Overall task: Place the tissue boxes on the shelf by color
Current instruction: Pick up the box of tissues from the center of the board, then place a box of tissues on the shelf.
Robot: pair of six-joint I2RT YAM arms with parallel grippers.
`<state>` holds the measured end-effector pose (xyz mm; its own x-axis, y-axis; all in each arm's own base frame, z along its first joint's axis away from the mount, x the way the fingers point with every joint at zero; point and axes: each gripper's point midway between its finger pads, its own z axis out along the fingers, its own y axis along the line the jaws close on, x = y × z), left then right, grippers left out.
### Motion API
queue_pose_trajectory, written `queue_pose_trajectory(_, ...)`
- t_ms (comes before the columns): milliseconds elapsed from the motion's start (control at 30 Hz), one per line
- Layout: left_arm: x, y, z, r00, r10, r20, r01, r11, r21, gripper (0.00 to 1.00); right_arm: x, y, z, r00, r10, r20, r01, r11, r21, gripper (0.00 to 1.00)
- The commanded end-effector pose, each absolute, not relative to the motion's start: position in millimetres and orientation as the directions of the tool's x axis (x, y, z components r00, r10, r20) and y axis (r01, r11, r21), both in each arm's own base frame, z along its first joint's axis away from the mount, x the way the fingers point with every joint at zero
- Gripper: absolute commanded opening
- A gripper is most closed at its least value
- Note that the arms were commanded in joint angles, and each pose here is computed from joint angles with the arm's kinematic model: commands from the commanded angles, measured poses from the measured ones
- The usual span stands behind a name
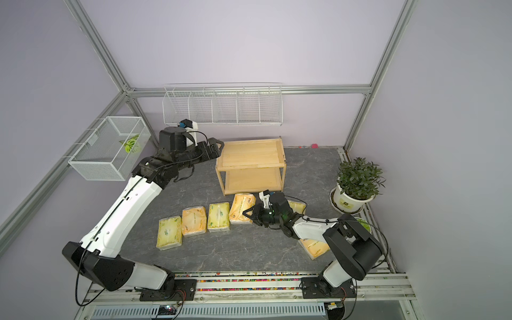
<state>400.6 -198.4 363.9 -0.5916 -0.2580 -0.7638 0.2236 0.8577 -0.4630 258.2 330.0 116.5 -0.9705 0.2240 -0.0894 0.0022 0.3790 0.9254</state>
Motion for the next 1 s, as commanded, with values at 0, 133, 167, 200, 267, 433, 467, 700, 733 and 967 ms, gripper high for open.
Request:
queue_pose_trajectory(0,410.4,-187.5,335.5,-0.649,-0.191,-0.737,0.2,0.891,-0.407,1.0,268.3,344.0,138.4,-0.975,0.17,-0.144,-0.091,0.286,0.954,0.27)
queue_pose_trajectory(133,422.4,-186.4,321.8,-0.665,-0.173,-0.726,0.196,0.898,-0.394,1.0,289.1,347.3,139.7,-0.973,0.196,-0.119,-0.08,0.197,0.977,0.27)
queue_pose_trajectory(167,425.0,-186.2,317.7,-0.671,-0.167,-0.723,0.195,0.9,-0.389,1.0,295.3,347.1,140.2,-0.972,0.208,-0.112,-0.076,0.171,0.982,0.27)
queue_pose_trajectory(200,427.8,-185.3,314.3,-0.673,-0.164,-0.721,0.19,0.904,-0.384,1.0,301.0,347.4,138.2,-0.972,0.215,-0.1,-0.068,0.152,0.986,0.26)
queue_pose_trajectory(267,431.7,-184.7,308.1,-0.679,-0.159,-0.717,0.186,0.907,-0.378,1.0,308.8,347.6,137.3,-0.97,0.225,-0.092,-0.065,0.124,0.99,0.26)
queue_pose_trajectory(433,439.3,-181.2,297.2,-0.687,-0.156,-0.71,0.171,0.915,-0.367,1.0,318.6,350.8,136.2,-0.967,0.231,-0.109,-0.08,0.133,0.988,0.26)
queue_pose_trajectory(467,440.4,-180.0,295.5,-0.687,-0.157,-0.709,0.167,0.916,-0.365,1.0,320.1,351.2,136.4,-0.966,0.232,-0.114,-0.083,0.137,0.987,0.26)
queue_pose_trajectory(700,450.2,-181.3,281.0,-0.692,-0.164,-0.703,0.156,0.917,-0.367,1.0,343.5,347.1,131.4,-0.948,0.295,-0.121,-0.083,0.136,0.987,0.27)
queue_pose_trajectory(733,451.8,-182.5,278.0,-0.694,-0.163,-0.701,0.158,0.916,-0.369,1.0,347.1,347.4,130.7,-0.945,0.303,-0.12,-0.083,0.133,0.988,0.27)
queue_pose_trajectory(967,462.0,-192.7,257.3,-0.734,-0.183,-0.654,0.158,0.891,-0.426,1.0,371.2,349.3,129.5,-0.928,0.345,-0.138,-0.099,0.129,0.987,0.29)
